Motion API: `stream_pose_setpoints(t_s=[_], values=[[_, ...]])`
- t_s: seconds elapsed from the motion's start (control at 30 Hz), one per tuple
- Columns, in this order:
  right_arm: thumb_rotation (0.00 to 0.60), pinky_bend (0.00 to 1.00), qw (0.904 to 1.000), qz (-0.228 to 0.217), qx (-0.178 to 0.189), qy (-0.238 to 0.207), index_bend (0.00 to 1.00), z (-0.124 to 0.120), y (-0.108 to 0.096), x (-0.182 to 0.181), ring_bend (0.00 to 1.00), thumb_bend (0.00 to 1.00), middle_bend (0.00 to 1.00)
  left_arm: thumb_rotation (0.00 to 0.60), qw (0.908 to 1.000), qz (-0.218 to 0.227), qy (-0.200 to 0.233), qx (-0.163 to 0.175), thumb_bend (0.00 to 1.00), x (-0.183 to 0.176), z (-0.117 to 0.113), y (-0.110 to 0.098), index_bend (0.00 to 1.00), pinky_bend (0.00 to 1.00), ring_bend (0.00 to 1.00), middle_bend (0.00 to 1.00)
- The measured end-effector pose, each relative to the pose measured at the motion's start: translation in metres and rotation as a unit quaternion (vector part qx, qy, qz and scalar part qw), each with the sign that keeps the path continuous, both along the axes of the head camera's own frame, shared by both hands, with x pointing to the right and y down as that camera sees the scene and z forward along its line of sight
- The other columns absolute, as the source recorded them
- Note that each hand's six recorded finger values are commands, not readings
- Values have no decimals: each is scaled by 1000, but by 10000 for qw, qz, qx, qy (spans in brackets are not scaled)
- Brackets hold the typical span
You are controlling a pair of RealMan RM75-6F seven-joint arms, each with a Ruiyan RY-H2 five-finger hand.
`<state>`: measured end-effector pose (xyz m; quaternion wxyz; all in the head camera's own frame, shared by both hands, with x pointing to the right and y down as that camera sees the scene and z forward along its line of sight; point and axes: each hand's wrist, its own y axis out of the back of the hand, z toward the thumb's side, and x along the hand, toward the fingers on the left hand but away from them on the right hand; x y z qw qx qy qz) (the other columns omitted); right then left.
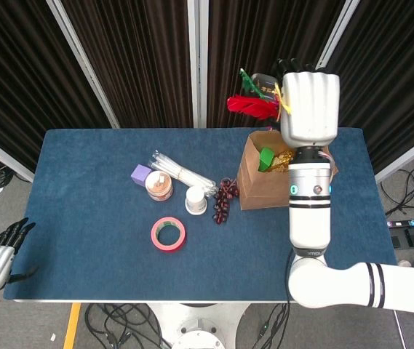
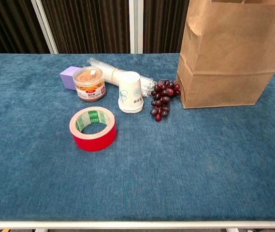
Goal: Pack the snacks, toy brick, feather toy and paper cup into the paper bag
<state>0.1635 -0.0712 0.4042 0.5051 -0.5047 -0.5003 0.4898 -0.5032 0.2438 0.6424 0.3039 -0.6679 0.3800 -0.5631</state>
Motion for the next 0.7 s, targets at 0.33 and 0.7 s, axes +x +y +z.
stream_pose_setpoints(t_s=[0.33,0.7], values=[[600,787,9983,324,-109,462,824,31,-11,68,623,443,717,600,10000,67,-40,-20,265,3,0,0,137,167,24,85],[600,787,9964,354,-560,525,824,91,-20,93,623,437,716,600,9998,103,-140,-83,264,4,3,3,137,167,24,85]])
